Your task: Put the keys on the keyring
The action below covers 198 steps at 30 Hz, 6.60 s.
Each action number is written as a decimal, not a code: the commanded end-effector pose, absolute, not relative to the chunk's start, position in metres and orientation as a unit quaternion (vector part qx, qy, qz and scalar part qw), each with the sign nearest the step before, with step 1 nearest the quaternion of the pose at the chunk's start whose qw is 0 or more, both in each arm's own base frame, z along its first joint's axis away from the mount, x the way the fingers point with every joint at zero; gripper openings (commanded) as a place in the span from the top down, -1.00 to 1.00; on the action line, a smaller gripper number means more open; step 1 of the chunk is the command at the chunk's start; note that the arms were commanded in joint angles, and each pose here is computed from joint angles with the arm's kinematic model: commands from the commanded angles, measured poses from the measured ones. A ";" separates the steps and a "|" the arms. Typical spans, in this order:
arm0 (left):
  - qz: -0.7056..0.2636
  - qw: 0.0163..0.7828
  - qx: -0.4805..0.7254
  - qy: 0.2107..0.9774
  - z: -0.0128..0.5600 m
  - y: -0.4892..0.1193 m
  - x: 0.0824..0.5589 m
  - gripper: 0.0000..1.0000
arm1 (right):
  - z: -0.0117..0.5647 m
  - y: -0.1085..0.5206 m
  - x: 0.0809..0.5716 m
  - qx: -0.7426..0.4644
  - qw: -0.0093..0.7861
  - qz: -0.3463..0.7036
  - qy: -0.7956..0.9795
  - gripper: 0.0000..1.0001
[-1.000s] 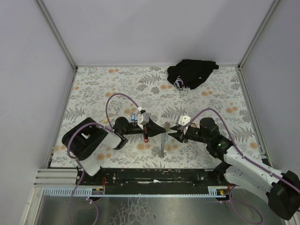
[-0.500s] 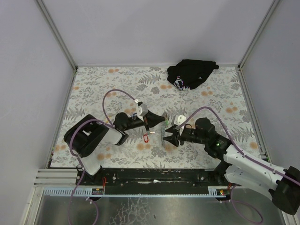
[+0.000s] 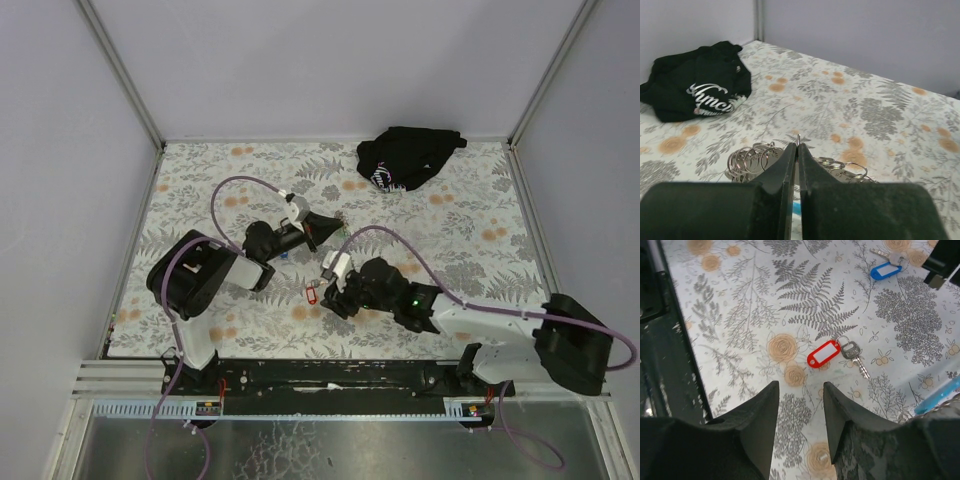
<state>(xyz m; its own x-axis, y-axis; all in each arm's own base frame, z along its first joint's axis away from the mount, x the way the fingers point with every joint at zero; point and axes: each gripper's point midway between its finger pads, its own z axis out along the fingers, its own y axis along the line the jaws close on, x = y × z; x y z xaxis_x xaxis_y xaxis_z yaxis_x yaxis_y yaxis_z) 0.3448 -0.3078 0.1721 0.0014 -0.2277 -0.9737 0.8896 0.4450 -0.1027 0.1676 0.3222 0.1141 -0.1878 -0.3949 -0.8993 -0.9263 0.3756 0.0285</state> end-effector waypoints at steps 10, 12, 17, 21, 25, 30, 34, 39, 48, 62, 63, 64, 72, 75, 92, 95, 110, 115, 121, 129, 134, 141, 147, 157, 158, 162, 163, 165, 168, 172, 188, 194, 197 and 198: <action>-0.391 0.683 0.261 0.559 0.175 -0.276 0.386 1.00 | 0.102 0.376 0.232 -0.328 0.527 0.228 0.750 0.02; -0.391 0.681 0.260 0.562 0.172 -0.276 0.386 1.00 | 0.095 0.379 0.238 -0.322 0.528 0.215 0.756 0.01; -0.392 0.681 0.258 0.562 0.169 -0.276 0.387 1.00 | 0.082 0.387 0.247 -0.319 0.531 0.196 0.760 -0.02; -0.395 0.679 0.259 0.563 0.169 -0.276 0.387 1.00 | 0.073 0.395 0.252 -0.322 0.525 0.186 0.766 -0.02; -0.396 0.678 0.259 0.563 0.169 -0.276 0.386 1.00 | 0.057 0.393 0.255 -0.317 0.514 0.157 0.782 0.00; -0.402 0.674 0.260 0.563 0.168 -0.278 0.386 1.00 | 0.042 0.386 0.257 -0.310 0.504 0.131 0.795 0.06; -0.403 0.673 0.259 0.563 0.168 -0.278 0.385 1.00 | 0.033 0.387 0.255 -0.315 0.493 0.126 0.801 0.11; -0.405 0.672 0.260 0.562 0.168 -0.279 0.385 1.00 | 0.029 0.391 0.250 -0.321 0.480 0.135 0.805 0.12; -0.409 0.671 0.260 0.561 0.168 -0.279 0.384 1.00 | 0.016 0.376 0.240 -0.313 0.452 0.119 0.827 0.25; -0.422 0.667 0.262 0.555 0.171 -0.282 0.379 1.00 | 0.032 0.341 0.218 -0.305 0.433 0.120 0.840 0.72; -0.425 0.666 0.263 0.555 0.171 -0.283 0.379 1.00 | 0.031 0.337 0.217 -0.306 0.430 0.117 0.841 0.75; -0.427 0.665 0.264 0.554 0.171 -0.283 0.378 1.00 | 0.035 0.333 0.215 -0.303 0.433 0.118 0.841 0.78; -0.436 0.659 0.270 0.550 0.172 -0.285 0.373 1.00 | 0.033 0.282 0.201 -0.290 0.421 0.086 0.855 0.96; -0.440 0.656 0.271 0.549 0.173 -0.286 0.371 1.00 | 0.036 0.269 0.196 -0.281 0.418 0.086 0.859 0.99; -0.490 0.612 0.322 0.531 0.177 -0.295 0.317 1.00 | 0.092 0.221 0.202 -0.217 0.497 0.206 0.815 1.00; -0.495 0.606 0.333 0.527 0.179 -0.293 0.300 1.00 | 0.100 0.217 0.205 -0.210 0.506 0.220 0.807 1.00; -0.492 0.575 0.358 0.547 0.169 -0.282 0.244 1.00 | 0.073 0.206 0.232 -0.176 0.506 0.179 0.825 1.00; -0.499 0.567 0.355 0.550 0.166 -0.284 0.232 1.00 | 0.058 0.207 0.243 -0.173 0.506 0.159 0.830 1.00; -0.495 0.574 0.342 0.555 0.164 -0.279 0.228 1.00 | 0.048 0.209 0.252 -0.159 0.521 0.156 0.824 1.00; -0.486 0.585 0.337 0.554 0.165 -0.276 0.231 1.00 | 0.031 0.207 0.254 -0.150 0.517 0.146 0.830 0.96; -0.486 0.588 0.338 0.552 0.167 -0.276 0.231 1.00 | 0.047 0.199 0.251 -0.133 0.493 0.128 0.850 0.66; -0.484 0.586 0.342 0.553 0.167 -0.277 0.231 1.00 | 0.081 0.194 0.235 -0.164 0.410 0.092 0.893 0.10; -0.483 0.584 0.345 0.554 0.167 -0.278 0.231 1.00 | 0.087 0.188 0.224 -0.199 0.298 0.054 0.932 0.03; -0.486 0.578 0.349 0.554 0.166 -0.279 0.230 1.00 | 0.078 0.192 0.240 -0.199 0.170 0.129 0.956 0.09; -0.486 0.578 0.350 0.555 0.166 -0.280 0.230 1.00 | 0.077 0.192 0.242 -0.200 0.162 0.140 0.956 0.09; -0.485 0.576 0.353 0.555 0.166 -0.280 0.229 1.00 | 0.074 0.198 0.252 -0.198 0.132 0.184 0.954 0.19; -0.484 0.577 0.354 0.554 0.166 -0.280 0.229 1.00 | 0.070 0.198 0.252 -0.200 0.122 0.186 0.954 0.22; -0.482 0.577 0.355 0.556 0.166 -0.281 0.230 1.00 | 0.066 0.198 0.256 -0.203 0.110 0.190 0.954 0.29; -0.482 0.575 0.358 0.556 0.165 -0.282 0.229 1.00 | 0.053 0.198 0.258 -0.203 0.085 0.191 0.957 0.37; -0.482 0.574 0.360 0.555 0.165 -0.283 0.229 1.00 | 0.042 0.199 0.257 -0.205 0.063 0.197 0.957 0.39; -0.486 0.569 0.365 0.555 0.165 -0.287 0.227 1.00 | 0.024 0.198 0.253 -0.197 0.043 0.205 0.958 0.46; -0.487 0.568 0.364 0.555 0.165 -0.287 0.227 1.00 | 0.022 0.197 0.250 -0.196 0.039 0.204 0.958 0.48; -0.488 0.567 0.365 0.554 0.165 -0.287 0.226 1.00 | 0.020 0.197 0.249 -0.196 0.036 0.206 0.958 0.49; -0.488 0.567 0.365 0.554 0.165 -0.288 0.226 1.00 | 0.020 0.197 0.249 -0.196 0.035 0.206 0.958 0.50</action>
<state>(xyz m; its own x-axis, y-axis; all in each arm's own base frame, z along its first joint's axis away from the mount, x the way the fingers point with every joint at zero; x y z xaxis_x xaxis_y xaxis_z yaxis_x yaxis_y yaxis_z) 0.2253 -0.2823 0.1453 -0.1637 -0.1197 -0.9792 0.9404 0.2811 -0.1916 0.2509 0.1961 0.0204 -0.9226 -0.3535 -0.1546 -0.3858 0.8483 0.3626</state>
